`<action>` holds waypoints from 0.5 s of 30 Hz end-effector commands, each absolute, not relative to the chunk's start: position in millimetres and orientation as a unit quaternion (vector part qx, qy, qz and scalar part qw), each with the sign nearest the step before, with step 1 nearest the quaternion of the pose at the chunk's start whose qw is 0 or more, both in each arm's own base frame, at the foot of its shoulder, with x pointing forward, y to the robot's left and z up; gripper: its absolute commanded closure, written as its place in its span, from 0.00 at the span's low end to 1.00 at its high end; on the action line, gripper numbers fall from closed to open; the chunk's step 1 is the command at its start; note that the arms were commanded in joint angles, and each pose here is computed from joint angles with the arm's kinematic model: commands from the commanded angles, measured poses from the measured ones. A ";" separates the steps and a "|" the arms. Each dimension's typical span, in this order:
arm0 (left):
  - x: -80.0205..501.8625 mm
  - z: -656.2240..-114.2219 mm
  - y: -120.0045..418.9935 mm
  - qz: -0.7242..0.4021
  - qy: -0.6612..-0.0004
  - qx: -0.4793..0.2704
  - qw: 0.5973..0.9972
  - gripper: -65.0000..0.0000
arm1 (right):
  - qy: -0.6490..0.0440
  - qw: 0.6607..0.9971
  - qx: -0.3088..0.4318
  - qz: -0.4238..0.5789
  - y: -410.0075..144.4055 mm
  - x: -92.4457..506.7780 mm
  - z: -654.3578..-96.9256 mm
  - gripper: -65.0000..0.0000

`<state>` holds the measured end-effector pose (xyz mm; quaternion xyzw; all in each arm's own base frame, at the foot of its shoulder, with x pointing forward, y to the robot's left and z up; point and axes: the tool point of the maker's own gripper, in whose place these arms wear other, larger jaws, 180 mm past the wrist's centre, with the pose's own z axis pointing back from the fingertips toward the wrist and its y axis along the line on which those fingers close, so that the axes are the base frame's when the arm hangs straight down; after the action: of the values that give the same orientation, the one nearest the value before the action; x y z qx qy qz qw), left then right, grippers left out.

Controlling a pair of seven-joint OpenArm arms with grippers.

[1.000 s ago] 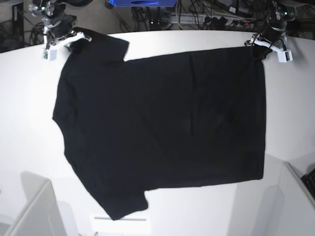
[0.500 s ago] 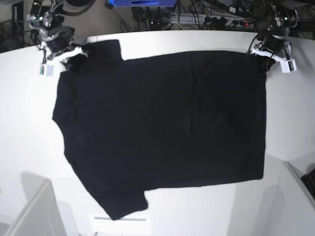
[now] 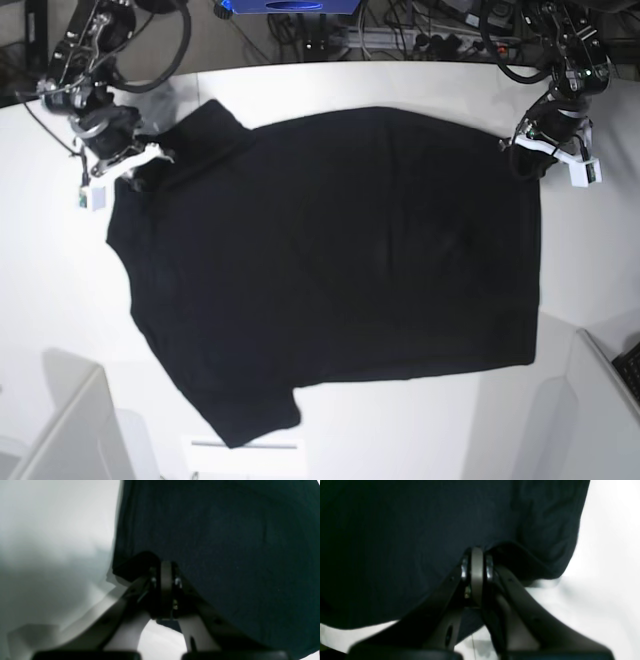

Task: Fold the T-shirt properly
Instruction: 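Lift the shoulders with both grippers and drag the shirt toward the robot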

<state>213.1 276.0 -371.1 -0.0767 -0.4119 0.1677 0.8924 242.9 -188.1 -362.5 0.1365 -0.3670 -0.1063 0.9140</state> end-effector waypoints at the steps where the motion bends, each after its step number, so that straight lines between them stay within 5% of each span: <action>1: 224.6 -356.0 279.6 0.159 -0.439 -0.074 0.881 1.00 | -0.395 0.903 0.139 -0.100 -189.1 256.4 -347.0 1.00; 15: 254.3 -338.8 290.2 0.202 -0.469 -0.071 0.857 1.00 | -0.406 0.895 0.156 -0.104 -189.8 302.2 -334.2 1.00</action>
<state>246.3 287.5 -352.3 -0.0710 -0.4462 0.2063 0.8680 293.4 -185.9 -347.5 0.1585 -0.3818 -0.1099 0.9039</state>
